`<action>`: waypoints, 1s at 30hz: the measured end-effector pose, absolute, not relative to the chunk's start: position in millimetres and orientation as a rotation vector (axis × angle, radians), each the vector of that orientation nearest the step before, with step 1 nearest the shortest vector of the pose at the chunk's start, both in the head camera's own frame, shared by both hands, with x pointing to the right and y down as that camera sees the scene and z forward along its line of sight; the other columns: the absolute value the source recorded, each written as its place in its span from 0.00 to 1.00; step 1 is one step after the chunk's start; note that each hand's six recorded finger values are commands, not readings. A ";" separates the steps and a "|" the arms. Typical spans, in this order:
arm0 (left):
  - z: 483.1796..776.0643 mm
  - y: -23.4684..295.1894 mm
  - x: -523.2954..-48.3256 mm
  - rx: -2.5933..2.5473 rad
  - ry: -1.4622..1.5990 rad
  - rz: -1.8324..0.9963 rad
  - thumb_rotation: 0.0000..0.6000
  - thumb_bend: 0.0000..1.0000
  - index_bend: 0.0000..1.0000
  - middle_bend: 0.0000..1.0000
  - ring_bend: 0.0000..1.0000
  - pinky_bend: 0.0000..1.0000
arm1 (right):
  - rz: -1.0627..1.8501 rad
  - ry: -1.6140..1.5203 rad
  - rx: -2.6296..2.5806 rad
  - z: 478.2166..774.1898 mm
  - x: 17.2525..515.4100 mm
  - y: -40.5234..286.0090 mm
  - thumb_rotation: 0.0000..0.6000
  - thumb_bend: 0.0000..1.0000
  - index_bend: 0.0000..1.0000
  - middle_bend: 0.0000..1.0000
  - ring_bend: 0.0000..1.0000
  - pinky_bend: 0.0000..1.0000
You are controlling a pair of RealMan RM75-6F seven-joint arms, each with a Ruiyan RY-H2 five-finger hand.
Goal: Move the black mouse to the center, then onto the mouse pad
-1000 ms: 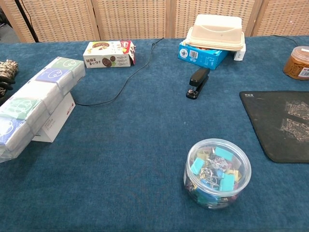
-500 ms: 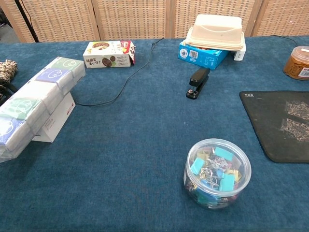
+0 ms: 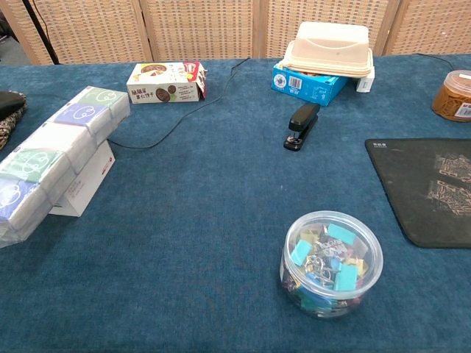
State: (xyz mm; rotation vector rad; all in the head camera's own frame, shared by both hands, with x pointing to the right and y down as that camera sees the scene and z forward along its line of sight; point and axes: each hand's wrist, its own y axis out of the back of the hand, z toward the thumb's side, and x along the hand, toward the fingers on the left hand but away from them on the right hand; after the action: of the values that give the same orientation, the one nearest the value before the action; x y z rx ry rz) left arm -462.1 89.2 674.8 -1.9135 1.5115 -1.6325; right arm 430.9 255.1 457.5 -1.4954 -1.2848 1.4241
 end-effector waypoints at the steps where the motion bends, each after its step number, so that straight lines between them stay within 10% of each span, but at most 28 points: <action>1: 666.9 80.2 -464.1 -1.902 1.522 -1.619 1.00 0.32 0.47 0.43 0.43 0.56 | 1.425 -1.285 -1.497 457.7 430.7 255.2 1.00 0.00 0.00 0.00 0.00 0.00; 19: 609.1 -15.1 -419.5 -1.831 1.577 -1.444 1.00 0.32 0.47 0.43 0.43 0.56 | 1.470 -1.253 -1.489 469.6 431.1 254.2 1.00 0.00 0.00 0.00 0.00 0.00; 30: 585.5 -14.8 -354.4 -1.961 1.574 -1.277 1.00 0.32 0.47 0.43 0.43 0.56 | 1.489 -1.238 -1.488 475.8 429.7 253.3 1.00 0.00 0.00 0.00 0.00 0.00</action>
State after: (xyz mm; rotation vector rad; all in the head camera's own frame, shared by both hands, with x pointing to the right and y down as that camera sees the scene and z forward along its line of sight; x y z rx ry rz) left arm -354.4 -14.8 585.5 -1.9611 1.5743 -1.2769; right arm 429.7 253.3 475.8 -1.4882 -1.2381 1.4886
